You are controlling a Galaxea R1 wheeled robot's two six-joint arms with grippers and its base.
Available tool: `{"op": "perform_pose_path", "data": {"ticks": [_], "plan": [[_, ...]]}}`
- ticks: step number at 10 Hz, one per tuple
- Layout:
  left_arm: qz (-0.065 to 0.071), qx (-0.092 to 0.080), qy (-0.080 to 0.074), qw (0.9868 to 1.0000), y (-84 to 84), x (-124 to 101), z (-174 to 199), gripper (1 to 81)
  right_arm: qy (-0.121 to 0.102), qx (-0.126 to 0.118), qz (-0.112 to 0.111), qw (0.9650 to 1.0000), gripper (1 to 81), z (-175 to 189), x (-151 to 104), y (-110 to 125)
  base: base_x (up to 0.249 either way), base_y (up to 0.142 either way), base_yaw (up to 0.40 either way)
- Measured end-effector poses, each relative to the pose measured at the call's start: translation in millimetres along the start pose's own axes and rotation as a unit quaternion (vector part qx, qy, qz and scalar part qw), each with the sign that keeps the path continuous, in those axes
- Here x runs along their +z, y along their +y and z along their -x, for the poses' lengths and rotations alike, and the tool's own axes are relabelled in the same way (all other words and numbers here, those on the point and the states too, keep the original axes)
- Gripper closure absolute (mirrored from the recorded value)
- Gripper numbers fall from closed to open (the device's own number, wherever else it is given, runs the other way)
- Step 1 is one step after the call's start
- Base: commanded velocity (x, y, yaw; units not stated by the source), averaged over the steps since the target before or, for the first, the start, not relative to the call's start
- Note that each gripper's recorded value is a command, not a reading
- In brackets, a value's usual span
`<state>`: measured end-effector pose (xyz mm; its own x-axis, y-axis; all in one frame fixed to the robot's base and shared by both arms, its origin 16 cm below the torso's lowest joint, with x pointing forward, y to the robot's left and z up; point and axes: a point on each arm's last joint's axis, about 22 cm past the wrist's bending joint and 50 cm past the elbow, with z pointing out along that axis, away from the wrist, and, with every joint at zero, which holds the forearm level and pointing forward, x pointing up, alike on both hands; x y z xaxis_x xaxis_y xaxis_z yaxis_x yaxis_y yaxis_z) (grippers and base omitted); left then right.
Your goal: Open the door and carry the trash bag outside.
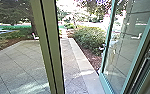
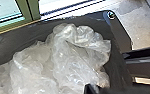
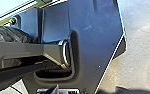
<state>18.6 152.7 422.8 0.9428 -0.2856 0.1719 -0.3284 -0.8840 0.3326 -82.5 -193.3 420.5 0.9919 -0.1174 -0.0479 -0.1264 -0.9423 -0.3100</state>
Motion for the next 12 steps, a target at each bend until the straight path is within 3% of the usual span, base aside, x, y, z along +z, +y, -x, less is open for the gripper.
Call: {"op": "perform_pose_path", "data": {"ticks": [8, 9, 12], "plan": [[-0.004, 0.001, 0.001, 1.0, -5.5, -1, -1, 81.1, -0.001, 0.0, -0.004, 1.0, 1.0, 2, 1, -6, 0.0, -0.062, 0.0], [0.002, 0.002, 0.003, 1.0, 3.6, 1, -4, 81.1, 0.002, -0.001, 0.002, 1.0, 1.0, -3, 0, 2, 0.0, -0.092, 0.0], [0.002, 0.001, 0.002, 1.0, 4.0, 1, -1, 81.1, 0.001, 0.0, 0.0, 1.0, 1.0, -1, 1, -1, 0.0, -0.099, 0.0]]}}
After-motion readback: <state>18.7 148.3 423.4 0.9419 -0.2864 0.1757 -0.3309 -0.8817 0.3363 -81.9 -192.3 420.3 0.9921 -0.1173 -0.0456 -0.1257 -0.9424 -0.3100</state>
